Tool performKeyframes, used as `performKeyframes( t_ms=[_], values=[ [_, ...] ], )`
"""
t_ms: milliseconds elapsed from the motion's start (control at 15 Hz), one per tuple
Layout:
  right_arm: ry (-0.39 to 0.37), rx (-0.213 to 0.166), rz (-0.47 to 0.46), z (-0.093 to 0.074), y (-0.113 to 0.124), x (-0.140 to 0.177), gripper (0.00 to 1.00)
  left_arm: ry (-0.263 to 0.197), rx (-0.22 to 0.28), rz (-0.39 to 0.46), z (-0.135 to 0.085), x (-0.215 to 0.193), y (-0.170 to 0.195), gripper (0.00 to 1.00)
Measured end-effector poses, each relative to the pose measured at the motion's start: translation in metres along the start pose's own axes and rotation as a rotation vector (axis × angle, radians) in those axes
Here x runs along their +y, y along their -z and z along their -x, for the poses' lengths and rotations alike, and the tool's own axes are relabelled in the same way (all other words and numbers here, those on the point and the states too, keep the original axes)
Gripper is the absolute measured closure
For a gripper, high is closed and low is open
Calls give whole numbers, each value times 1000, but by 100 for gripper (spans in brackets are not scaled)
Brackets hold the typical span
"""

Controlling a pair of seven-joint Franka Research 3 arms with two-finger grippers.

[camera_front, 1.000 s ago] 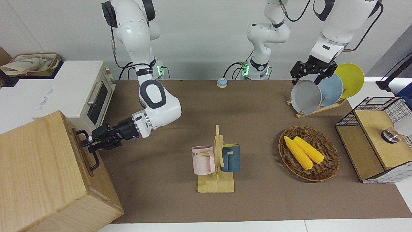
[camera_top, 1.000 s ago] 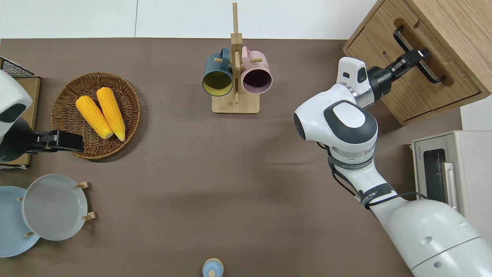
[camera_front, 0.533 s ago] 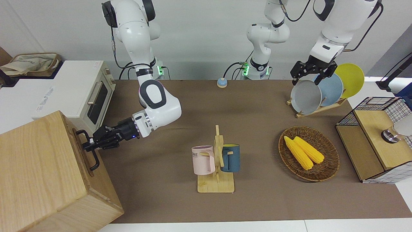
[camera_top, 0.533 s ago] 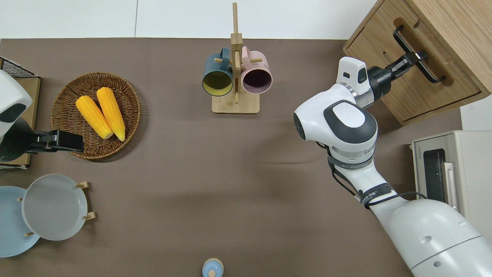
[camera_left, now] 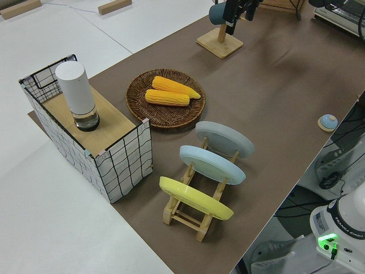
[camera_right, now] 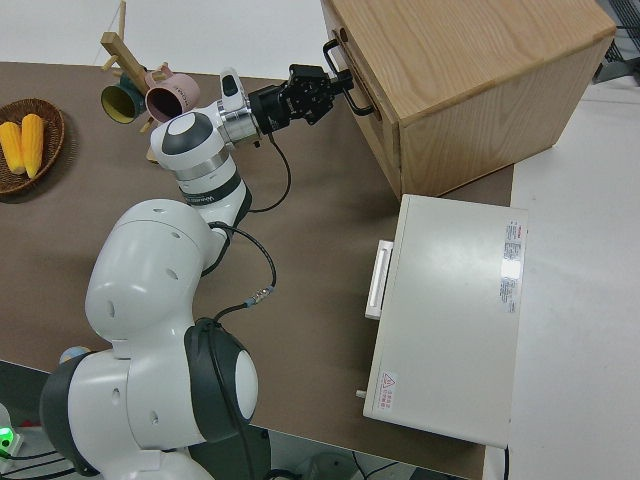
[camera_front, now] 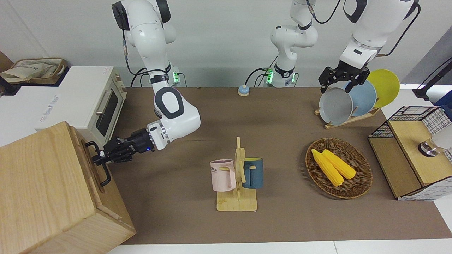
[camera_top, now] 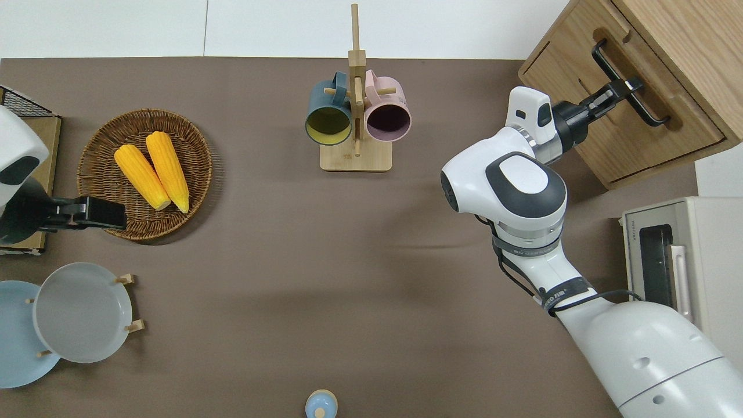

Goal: Slide drawer open with right arm
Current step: 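Pull the handle toward the robot with the right gripper, sliding the drawer out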

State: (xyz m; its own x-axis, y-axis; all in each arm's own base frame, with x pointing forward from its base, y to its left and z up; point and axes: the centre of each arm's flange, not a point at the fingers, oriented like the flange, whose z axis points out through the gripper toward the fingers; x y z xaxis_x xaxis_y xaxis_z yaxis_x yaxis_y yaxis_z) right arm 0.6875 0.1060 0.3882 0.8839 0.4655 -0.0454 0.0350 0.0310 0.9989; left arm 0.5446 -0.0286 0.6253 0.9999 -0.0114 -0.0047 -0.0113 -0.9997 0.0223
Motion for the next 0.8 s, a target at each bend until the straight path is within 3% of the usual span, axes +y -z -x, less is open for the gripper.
performKeyframes(
  t_ms=[267, 800],
  values=[
    [-4, -17, -2, -1, 16, 0, 82, 0, 0, 0, 0, 0, 0, 0],
    [-10, -58, -19, -4, 72, 3, 82, 0, 0, 0, 0, 0, 0, 0]
  ],
)
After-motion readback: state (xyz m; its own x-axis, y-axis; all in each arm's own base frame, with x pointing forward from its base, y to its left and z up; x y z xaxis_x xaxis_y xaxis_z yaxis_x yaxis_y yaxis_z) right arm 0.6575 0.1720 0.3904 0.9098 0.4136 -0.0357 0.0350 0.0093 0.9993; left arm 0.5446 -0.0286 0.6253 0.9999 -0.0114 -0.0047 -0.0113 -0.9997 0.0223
